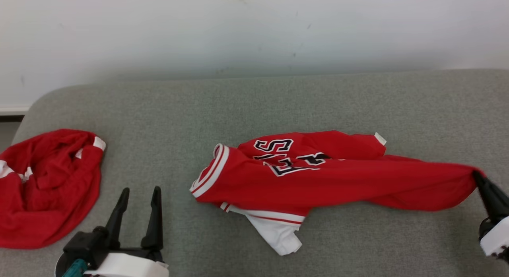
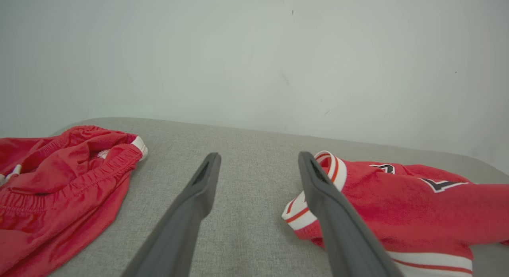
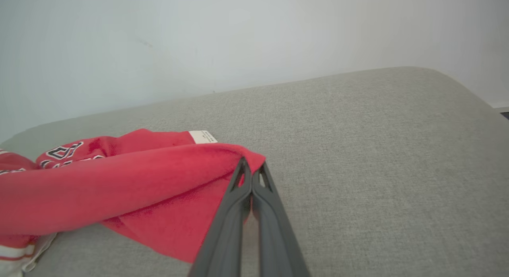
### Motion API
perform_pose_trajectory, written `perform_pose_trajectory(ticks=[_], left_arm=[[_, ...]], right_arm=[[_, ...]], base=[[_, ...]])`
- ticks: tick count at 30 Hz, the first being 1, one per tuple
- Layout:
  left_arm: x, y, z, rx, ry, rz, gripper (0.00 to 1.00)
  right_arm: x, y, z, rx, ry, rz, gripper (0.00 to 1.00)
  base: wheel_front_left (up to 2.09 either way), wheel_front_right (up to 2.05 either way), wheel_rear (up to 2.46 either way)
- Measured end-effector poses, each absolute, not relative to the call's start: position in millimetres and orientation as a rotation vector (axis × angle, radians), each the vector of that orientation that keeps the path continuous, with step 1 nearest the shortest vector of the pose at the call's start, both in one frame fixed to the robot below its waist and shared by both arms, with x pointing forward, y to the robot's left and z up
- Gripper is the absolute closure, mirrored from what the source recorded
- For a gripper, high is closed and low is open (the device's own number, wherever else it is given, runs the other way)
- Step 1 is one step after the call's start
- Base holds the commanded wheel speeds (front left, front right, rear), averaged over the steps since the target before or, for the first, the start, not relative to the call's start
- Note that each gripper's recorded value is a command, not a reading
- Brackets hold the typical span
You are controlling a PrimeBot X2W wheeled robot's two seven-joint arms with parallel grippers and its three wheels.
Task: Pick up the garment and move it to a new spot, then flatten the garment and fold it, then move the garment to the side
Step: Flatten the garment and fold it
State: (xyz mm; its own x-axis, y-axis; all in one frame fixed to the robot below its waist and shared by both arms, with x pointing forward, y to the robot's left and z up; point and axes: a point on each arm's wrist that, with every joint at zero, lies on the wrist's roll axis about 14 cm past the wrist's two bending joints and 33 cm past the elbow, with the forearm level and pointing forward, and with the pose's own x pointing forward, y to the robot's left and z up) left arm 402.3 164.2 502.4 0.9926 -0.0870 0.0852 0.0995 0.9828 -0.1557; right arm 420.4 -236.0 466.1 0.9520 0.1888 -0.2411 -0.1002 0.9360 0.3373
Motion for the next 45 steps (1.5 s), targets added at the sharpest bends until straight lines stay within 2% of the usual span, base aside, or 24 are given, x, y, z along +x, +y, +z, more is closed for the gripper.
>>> perform_pose_trajectory(ticks=[4, 10, 11, 12, 19, 27, 38, 45], left_arm=[[409.2, 165.1, 496.1, -0.158, -0.062, -0.093, 0.00], [412.6, 169.7, 490.6, -0.152, -0.047, -0.085, 0.00], [412.4, 170.5, 490.4, -0.152, -0.047, -0.083, 0.00], [412.2, 171.4, 490.7, -0.151, -0.047, -0.081, 0.00], [405.7, 171.9, 503.4, -0.152, -0.080, -0.080, 0.00], [393.7, 161.4, 518.6, -0.159, -0.119, -0.109, 0.00], [391.7, 149.0, 531.4, -0.172, -0.154, -0.141, 0.00], [392.1, 143.9, 530.4, -0.182, -0.150, -0.154, 0.00]], right_arm=[[441.1, -254.2, 463.8, 0.298, 0.251, 0.089, 1.00], [457.9, -271.2, 443.5, 0.237, 0.300, 0.017, 1.00], [458.6, -268.7, 439.2, 0.234, 0.318, 0.018, 0.73], [458.9, -266.6, 436.3, 0.230, 0.329, 0.020, 0.00], [448.2, -261.4, 441.5, 0.163, 0.331, 0.048, 0.00], [422.9, -257.0, 478.8, 0.133, 0.181, 0.086, 0.00], [386.2, -215.0, 515.4, 0.222, -0.058, 0.091, 0.00], [363.6, -194.1, 507.5, 0.260, -0.076, 0.063, 0.00]], base=[[0.00, 0.00, 0.00], [0.00, 0.00, 0.00], [0.00, 0.00, 0.00], [0.00, 0.00, 0.00], [0.00, 0.00, 0.00], [0.00, 0.00, 0.00], [0.00, 0.00, 0.00], [0.00, 0.00, 0.00]])
